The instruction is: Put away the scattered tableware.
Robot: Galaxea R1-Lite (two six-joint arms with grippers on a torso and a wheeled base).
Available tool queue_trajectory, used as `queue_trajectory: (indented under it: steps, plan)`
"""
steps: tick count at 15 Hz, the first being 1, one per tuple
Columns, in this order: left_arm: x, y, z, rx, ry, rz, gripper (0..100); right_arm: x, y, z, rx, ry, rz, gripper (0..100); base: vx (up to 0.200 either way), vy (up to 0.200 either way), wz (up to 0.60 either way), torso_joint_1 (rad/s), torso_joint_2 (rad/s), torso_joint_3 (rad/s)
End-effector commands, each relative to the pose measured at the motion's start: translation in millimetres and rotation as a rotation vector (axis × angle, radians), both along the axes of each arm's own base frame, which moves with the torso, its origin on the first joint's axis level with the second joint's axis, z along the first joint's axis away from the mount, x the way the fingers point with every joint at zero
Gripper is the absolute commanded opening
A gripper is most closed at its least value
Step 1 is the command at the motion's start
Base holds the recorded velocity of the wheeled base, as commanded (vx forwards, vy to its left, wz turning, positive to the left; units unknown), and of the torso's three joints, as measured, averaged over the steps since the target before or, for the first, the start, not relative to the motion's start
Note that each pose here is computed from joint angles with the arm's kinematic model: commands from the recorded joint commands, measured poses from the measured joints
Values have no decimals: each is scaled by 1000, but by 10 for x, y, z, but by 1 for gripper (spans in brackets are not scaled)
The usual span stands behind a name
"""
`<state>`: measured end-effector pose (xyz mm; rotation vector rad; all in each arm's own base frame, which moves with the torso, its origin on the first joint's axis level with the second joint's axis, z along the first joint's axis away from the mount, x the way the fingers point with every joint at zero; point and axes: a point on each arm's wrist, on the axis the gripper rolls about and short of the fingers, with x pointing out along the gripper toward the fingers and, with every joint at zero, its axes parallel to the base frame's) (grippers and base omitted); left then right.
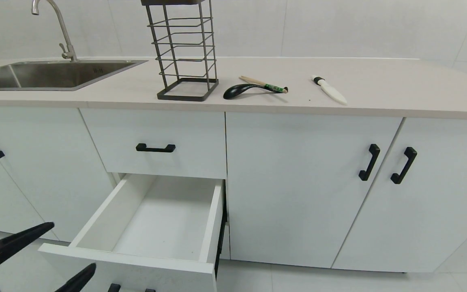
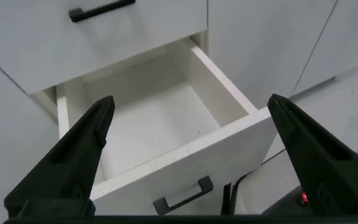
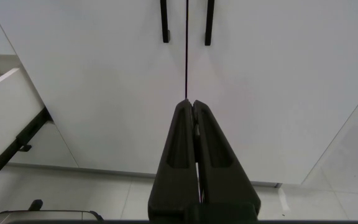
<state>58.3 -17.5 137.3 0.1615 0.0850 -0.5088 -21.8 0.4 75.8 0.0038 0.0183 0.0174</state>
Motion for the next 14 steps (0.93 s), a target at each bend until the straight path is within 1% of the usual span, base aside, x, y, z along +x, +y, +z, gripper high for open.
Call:
queue_trajectory:
  steps: [1,2,3,4,5,6,7,8,9,10,12,13,14]
  plan:
    - [-634,114,-170,-57,-185,20,100,0,0,0,-1,0,1,0,0,0,0,0,0,0]
    - [-728,131,-251,-59,-187,40,100,0,0,0,-1,0,1,0,0,0,0,0,0,0]
    - [-787,143,-315,-81,-184,82,100,1,0,0,-1,2,1,0,0,0,0,0,0,0]
    - [-783,149,-320,-112,-175,116,100,1,0,0,-1,2,1,0,0,0,0,0,0,0]
    - [-778,153,-316,-155,-170,164,100,1,0,0,-1,2,1,0,0,0,0,0,0,0]
    - [-773,148,-336,-186,-152,214,100,1,0,0,-1,2,1,0,0,0,0,0,0,0]
    - [-767,142,-379,-185,-143,245,100,1,0,0,-1,2,1,0,0,0,0,0,0,0]
    - [-763,136,-474,-177,-124,276,100,1,0,0,-1,2,1,0,0,0,0,0,0,0]
    - [-797,133,-554,-172,-91,299,100,1,0,0,-1,2,1,0,0,0,0,0,0,0]
    - [-827,132,-565,-172,-94,309,100,1,0,0,-1,2,1,0,0,0,0,0,0,0]
    - [-819,142,-561,-173,-118,357,100,1,0,0,-1,2,1,0,0,0,0,0,0,0]
    - [-811,171,-610,-149,-95,488,100,1,0,0,-1,2,1,0,0,0,0,0,0,0]
    - [-812,173,-627,-150,-76,498,100,1,0,0,-1,2,1,0,0,0,0,0,0,0]
